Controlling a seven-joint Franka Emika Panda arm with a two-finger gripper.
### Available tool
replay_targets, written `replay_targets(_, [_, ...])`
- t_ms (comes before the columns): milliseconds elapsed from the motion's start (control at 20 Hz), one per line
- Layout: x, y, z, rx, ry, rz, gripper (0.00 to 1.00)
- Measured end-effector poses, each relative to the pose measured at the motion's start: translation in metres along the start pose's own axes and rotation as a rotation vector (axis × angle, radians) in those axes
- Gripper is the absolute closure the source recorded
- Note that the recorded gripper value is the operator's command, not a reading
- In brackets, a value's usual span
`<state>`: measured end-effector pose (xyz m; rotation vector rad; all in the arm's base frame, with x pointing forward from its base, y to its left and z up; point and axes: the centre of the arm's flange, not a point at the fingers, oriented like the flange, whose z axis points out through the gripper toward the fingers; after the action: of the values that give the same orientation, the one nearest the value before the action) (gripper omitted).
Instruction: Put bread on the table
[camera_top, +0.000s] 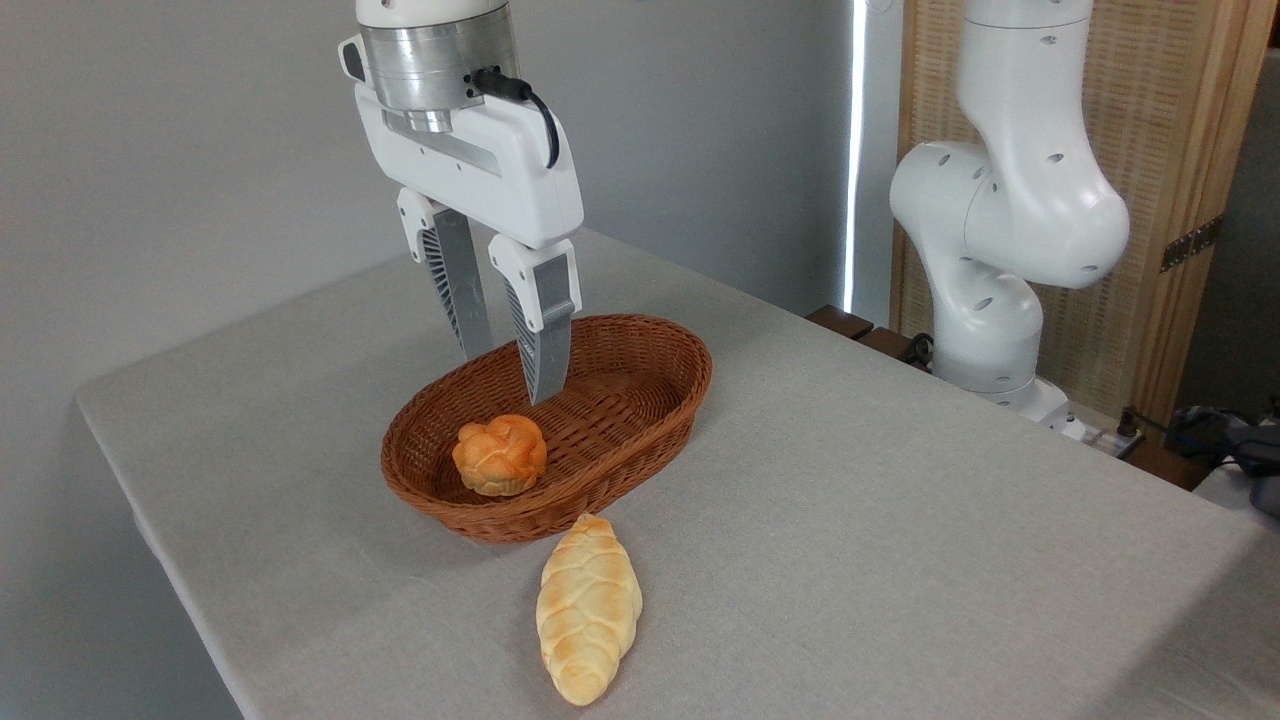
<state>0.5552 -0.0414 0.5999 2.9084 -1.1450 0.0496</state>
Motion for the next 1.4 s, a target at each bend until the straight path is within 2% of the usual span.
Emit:
replay_targets(1050, [0.001, 0.001, 0.002, -0.002, -0.003, 0.003, 0.0])
replay_targets(1200, [0.001, 0.008, 0.007, -0.001, -0.002, 0.012, 0.0])
replay_targets(1400, [-0.001, 0.033, 0.022, 0.032, 0.045, 0.045, 0.0])
